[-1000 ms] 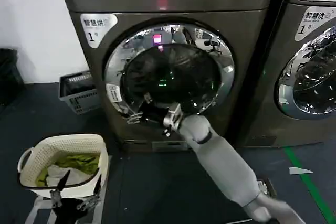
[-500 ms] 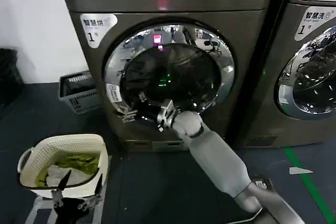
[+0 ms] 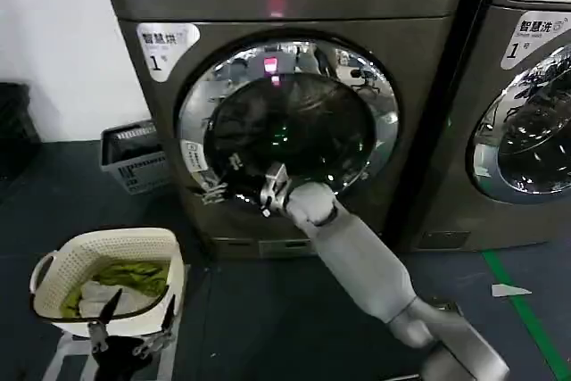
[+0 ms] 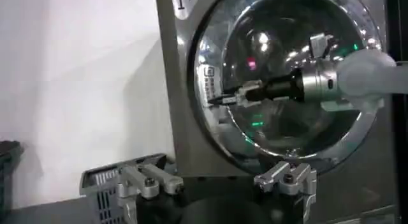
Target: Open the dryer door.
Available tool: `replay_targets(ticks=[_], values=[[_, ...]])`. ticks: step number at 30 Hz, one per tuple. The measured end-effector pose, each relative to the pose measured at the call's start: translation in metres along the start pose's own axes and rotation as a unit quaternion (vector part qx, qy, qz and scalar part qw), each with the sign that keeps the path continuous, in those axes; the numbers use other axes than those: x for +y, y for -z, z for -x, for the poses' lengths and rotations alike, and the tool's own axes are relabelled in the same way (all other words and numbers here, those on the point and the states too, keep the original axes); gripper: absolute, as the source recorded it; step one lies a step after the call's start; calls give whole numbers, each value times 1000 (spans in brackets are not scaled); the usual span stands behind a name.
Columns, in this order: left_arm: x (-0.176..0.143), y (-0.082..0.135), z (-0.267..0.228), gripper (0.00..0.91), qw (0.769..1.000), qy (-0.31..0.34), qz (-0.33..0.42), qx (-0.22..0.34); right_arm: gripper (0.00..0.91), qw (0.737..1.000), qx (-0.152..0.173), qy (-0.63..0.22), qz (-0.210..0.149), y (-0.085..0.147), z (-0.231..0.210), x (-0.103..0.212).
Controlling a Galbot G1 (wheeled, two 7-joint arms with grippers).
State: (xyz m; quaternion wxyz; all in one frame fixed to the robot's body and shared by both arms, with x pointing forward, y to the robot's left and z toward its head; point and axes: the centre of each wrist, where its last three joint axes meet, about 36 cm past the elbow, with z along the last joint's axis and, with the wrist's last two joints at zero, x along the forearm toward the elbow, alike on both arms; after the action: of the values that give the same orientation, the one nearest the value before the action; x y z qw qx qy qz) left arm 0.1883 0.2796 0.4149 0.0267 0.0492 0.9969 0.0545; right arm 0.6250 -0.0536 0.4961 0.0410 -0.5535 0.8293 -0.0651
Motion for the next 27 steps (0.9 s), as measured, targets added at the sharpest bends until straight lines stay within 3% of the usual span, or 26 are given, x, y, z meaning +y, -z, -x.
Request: replay_targets(ticks=[12,27], values=[[1,1,1,907,1000,2,5,12,907,998,7,51,36,4,-7,4],[24,1,19,907,998,12,17,66,907,990,-7,136,38,7,-38,10]])
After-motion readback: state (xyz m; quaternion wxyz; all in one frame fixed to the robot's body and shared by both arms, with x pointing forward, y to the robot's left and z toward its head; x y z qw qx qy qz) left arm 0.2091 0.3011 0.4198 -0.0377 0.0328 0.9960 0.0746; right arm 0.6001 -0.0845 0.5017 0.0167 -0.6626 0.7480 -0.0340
